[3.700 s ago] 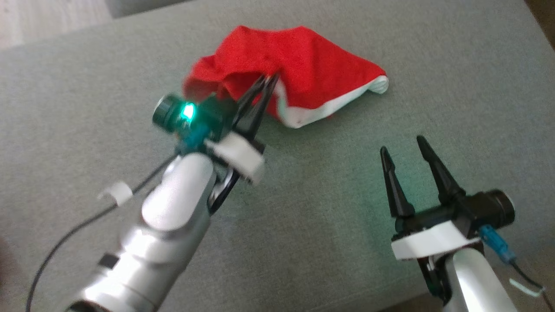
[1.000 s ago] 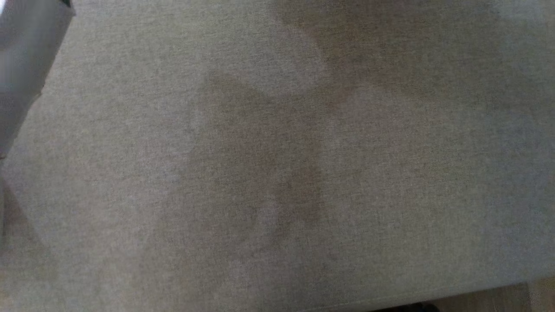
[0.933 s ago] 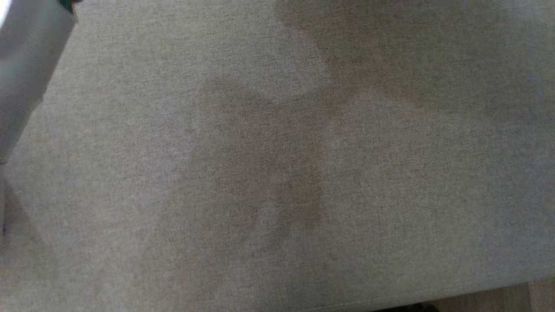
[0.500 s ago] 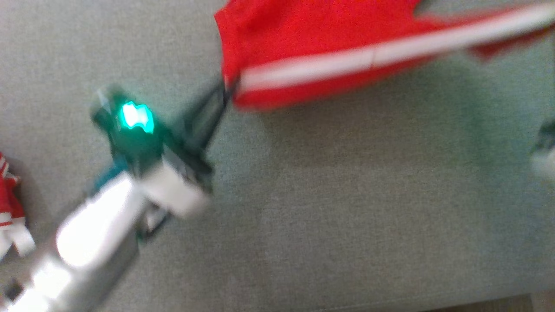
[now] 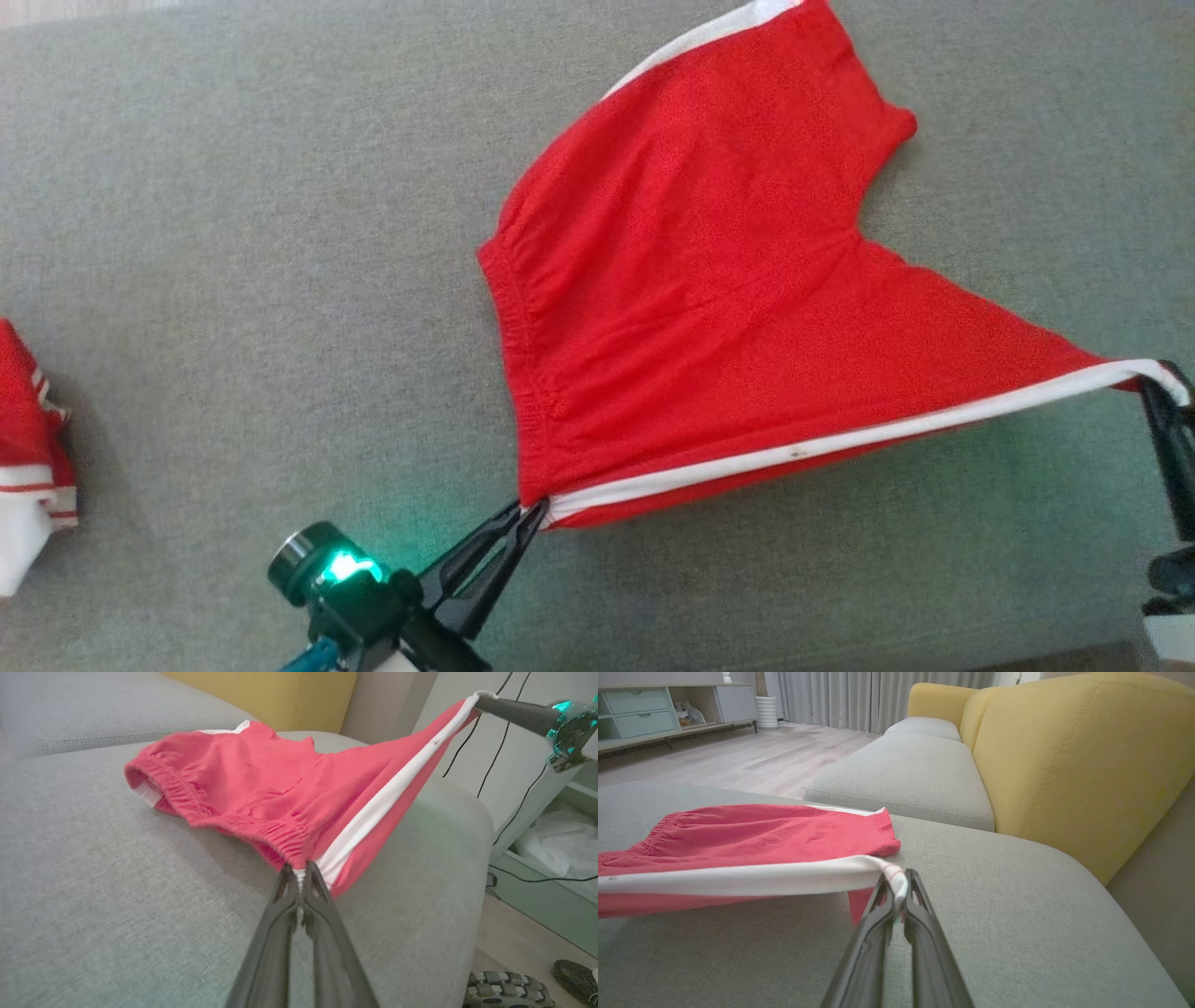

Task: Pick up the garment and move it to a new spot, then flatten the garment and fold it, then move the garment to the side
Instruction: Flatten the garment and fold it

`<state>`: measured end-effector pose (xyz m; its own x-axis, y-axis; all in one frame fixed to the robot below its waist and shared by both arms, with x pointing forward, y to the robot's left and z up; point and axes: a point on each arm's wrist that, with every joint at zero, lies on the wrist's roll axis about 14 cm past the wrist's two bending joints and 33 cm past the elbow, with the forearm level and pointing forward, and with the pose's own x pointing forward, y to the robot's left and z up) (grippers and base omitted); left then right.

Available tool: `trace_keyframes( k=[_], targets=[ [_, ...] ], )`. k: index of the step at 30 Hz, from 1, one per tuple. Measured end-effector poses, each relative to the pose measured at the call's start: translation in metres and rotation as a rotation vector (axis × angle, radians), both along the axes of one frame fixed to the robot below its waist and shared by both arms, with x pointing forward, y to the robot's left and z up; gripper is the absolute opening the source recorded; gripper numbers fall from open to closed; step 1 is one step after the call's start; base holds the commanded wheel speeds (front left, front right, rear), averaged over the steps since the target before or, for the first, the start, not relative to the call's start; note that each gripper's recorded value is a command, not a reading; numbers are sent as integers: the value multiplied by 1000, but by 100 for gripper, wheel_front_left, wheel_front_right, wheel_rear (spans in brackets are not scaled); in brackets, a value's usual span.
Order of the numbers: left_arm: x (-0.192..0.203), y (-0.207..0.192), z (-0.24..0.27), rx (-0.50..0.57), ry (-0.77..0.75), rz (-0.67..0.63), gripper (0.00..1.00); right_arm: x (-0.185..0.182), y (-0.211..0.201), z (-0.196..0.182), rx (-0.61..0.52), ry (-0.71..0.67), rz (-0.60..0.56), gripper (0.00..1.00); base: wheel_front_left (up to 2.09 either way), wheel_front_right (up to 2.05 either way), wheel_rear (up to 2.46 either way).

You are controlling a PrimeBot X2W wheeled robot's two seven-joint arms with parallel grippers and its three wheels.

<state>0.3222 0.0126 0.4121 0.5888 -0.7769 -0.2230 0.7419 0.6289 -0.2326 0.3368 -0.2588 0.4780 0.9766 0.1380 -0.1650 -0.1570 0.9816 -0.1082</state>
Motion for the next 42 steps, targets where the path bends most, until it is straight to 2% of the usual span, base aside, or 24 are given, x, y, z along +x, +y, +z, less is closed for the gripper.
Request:
trace_keyframes(
  k=[5,13,18,26,35,36,37,38,39,40,41,42],
  targets=[
    [13,-1,25,-68,-30,36,0,14,0,8,-53,3,32,0,0,0,0],
    [83,-3,57,-88,-158,46,0,103,6,26,-156,-32,145,0,0,0,0],
    [119,7,50,-49,-172,96,0,144,14,-1,-172,59,208,0,0,0,0],
    [158,26,21,25,-132,152,0,209,47,-30,-200,93,325,0,0,0,0],
    [174,33,2,44,-98,174,0,247,69,-56,-242,129,394,1,0,0,0],
    [176,33,2,40,-98,178,0,251,70,-57,-244,130,395,21,0,0,0],
    [178,33,2,40,-101,181,0,254,71,-57,-244,123,397,96,0,0,0],
    [181,33,2,34,-102,186,0,258,70,-56,-244,111,391,100,0,0,0],
    [183,33,2,27,-101,193,13,263,70,-52,-240,81,390,100,0,0,0],
    [184,33,2,22,-96,200,53,267,71,-47,-230,47,385,100,0,0,0],
    [185,32,1,16,-91,206,100,270,71,-44,-217,22,378,100,0,0,0],
    [186,32,2,8,-93,217,100,271,72,-42,-208,7,375,100,0,0,0]
  ],
)
